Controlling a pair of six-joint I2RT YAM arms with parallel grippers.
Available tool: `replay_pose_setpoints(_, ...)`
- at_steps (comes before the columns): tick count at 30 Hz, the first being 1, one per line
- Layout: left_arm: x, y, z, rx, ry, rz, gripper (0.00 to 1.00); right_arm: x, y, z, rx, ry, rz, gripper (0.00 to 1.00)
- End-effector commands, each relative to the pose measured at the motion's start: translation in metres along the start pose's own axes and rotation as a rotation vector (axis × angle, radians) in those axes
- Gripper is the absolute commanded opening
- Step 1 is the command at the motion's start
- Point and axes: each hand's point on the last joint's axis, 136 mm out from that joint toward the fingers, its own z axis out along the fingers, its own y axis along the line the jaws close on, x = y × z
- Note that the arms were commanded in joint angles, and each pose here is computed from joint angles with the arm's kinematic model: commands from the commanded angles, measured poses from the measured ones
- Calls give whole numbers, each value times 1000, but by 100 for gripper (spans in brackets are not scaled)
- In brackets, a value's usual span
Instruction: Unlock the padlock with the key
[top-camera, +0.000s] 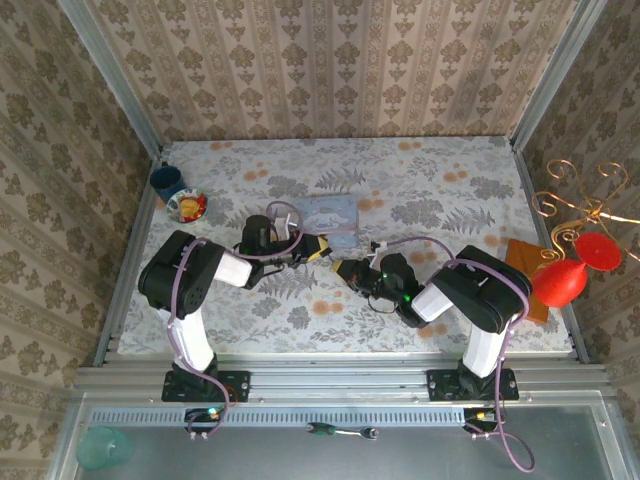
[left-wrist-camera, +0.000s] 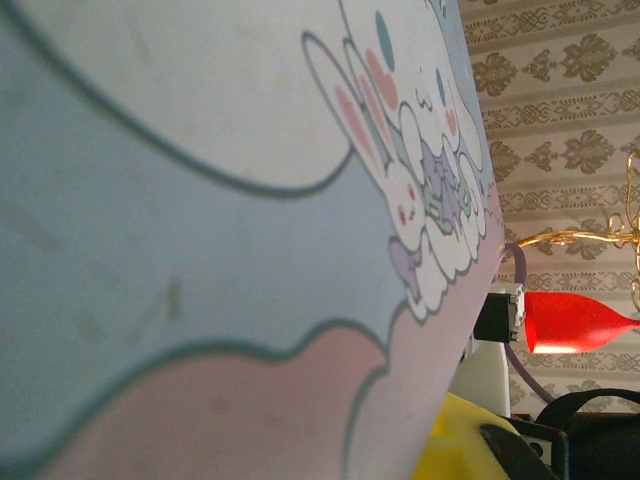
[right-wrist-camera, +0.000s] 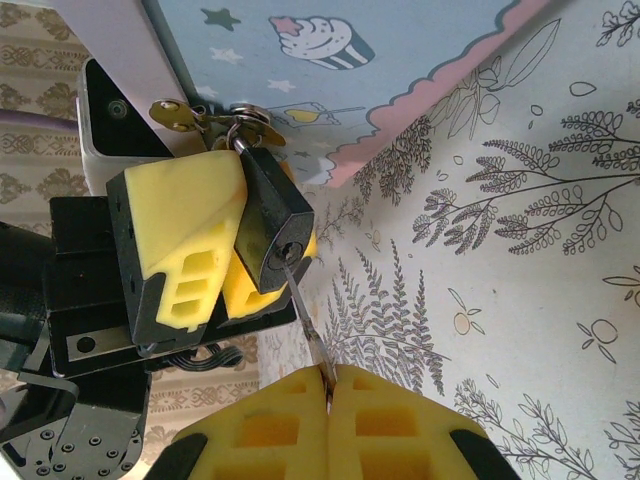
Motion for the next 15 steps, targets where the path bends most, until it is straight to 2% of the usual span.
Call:
replay_pose_setpoints(1,2,-8,-1,52,22,4,1,-3,0,-1,-18,-14,5,0)
replay_pose_setpoints(15,2,-13,-1,82,26,-9,1,-4,0,1,-24,-14,9,0)
